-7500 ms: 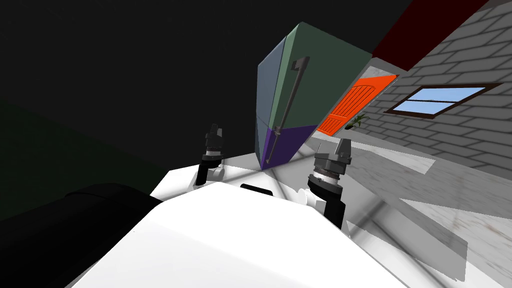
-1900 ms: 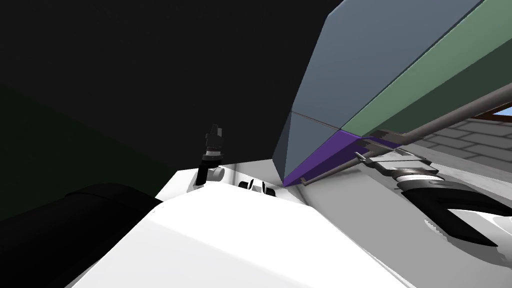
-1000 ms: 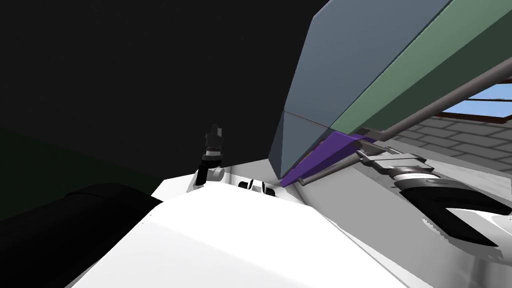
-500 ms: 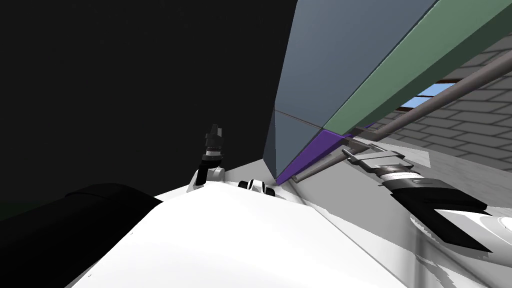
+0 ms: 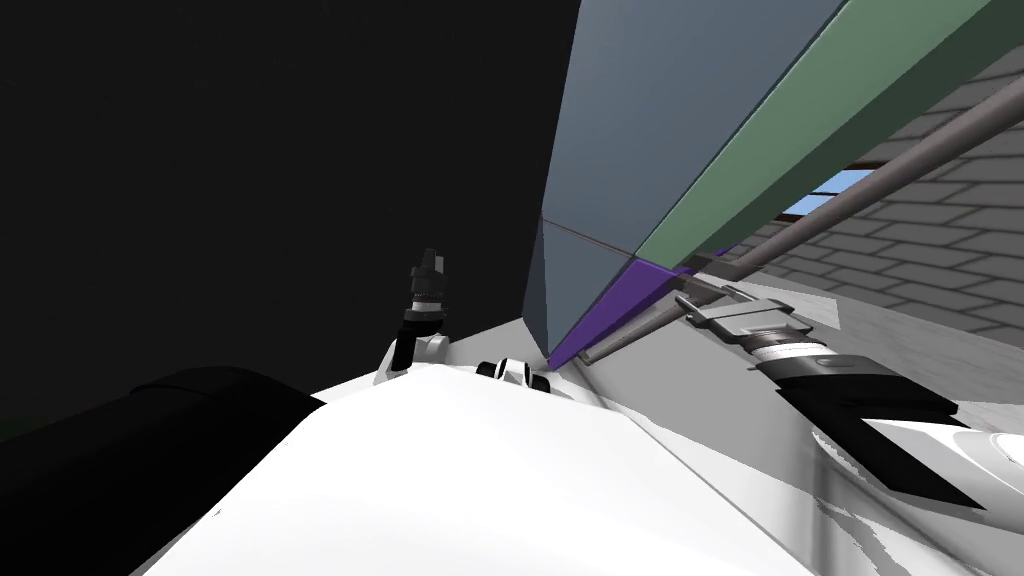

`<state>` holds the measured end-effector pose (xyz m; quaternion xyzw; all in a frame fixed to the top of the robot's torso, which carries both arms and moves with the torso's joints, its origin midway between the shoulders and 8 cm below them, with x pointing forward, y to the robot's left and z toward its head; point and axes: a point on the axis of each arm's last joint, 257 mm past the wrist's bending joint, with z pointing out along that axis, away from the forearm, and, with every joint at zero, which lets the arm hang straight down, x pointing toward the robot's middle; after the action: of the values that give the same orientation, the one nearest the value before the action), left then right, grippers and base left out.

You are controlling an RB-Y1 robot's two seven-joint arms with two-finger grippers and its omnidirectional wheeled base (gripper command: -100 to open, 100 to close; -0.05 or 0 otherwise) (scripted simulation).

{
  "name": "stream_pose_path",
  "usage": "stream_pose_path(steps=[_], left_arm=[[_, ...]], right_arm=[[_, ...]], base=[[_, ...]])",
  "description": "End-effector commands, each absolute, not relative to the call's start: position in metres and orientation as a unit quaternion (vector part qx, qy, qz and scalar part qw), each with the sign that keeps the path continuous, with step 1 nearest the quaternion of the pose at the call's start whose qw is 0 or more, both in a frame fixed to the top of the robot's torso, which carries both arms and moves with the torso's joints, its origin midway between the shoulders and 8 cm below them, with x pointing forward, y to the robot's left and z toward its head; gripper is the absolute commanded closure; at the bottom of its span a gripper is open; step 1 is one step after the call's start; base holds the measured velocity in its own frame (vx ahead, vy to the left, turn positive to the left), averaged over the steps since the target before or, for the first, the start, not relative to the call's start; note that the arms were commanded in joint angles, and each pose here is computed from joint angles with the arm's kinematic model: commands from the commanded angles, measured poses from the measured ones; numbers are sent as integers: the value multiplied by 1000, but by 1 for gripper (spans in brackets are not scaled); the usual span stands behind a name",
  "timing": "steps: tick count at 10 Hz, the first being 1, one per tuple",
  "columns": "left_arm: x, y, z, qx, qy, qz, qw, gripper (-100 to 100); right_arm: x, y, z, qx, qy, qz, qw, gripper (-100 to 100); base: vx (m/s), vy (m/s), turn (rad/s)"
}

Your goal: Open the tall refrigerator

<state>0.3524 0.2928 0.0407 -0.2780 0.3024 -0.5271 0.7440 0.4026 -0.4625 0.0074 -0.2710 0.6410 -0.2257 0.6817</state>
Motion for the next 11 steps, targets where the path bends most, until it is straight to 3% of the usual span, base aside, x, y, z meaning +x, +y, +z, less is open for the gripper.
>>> stream_pose_path(steps=[1, 11], left_arm=[[352, 293, 41, -278, 302, -527, 744, 0], [352, 293, 41, -278, 302, -527, 744, 0]], right_arm=[[404, -466, 9, -270, 641, -227, 682, 100], [416, -459, 11, -287, 639, -204, 684, 100]], base=[[-189, -204, 128], [-206, -228, 232]])
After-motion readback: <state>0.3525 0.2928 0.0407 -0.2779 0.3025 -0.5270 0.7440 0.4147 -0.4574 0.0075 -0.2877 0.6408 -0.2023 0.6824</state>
